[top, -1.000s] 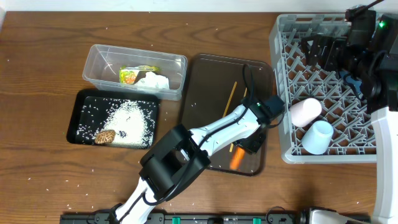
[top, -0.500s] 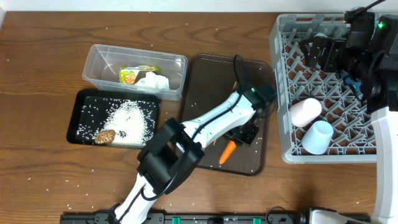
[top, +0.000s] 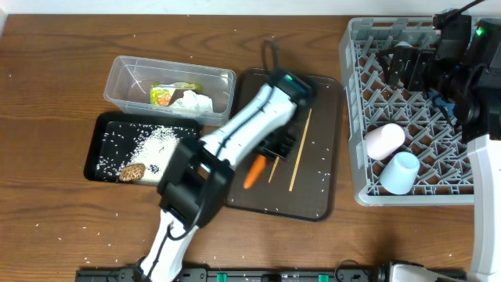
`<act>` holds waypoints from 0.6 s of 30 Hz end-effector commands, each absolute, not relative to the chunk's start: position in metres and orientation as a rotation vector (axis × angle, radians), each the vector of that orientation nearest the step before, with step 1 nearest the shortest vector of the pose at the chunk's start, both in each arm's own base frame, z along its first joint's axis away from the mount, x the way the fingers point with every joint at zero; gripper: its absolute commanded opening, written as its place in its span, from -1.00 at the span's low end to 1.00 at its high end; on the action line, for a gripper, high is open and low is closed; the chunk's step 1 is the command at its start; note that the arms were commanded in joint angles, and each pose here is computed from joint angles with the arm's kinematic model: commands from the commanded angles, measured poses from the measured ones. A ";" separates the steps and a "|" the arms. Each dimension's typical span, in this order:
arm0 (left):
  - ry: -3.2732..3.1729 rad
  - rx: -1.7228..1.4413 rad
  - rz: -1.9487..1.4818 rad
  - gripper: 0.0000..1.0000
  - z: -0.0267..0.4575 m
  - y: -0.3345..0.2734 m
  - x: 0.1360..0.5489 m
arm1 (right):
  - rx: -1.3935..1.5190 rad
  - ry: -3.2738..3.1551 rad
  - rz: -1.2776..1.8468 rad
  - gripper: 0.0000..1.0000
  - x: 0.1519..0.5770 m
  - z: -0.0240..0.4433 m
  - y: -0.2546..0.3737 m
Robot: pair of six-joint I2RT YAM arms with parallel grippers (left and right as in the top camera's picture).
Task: Sort waste into correct bins and load items into the dishwasher rack
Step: 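Carry the carrot left and set it on the black rice tray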
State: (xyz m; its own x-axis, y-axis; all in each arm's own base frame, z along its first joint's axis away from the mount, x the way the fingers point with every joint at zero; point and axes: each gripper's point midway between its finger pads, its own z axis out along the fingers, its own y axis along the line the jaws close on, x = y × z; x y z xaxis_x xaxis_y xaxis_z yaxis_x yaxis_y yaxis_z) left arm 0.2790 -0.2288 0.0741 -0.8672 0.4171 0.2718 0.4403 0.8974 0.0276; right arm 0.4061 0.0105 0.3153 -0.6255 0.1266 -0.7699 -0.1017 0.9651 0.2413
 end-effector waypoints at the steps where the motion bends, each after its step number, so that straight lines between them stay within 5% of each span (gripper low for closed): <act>1: -2.847 -0.567 -0.143 -0.88 0.096 -0.199 0.295 | -0.008 2.223 0.323 0.98 0.408 0.314 0.012; 10: -2.938 -0.222 -0.185 -0.88 0.124 -0.107 0.331 | -0.008 2.223 0.322 0.99 0.408 0.314 0.012; 18: -2.926 0.260 -0.199 -0.88 0.101 -0.008 0.348 | -0.007 2.231 0.324 0.98 0.407 0.313 0.012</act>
State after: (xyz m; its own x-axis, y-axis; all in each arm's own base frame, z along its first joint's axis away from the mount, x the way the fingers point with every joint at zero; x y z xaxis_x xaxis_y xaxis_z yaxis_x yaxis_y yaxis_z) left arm 0.3542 -0.0428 0.1055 -0.9815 -0.0746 0.1764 -0.0568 0.9930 0.1040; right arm 0.4058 0.0106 0.3149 -0.6268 0.1223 -0.7695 -0.1043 0.9655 0.2384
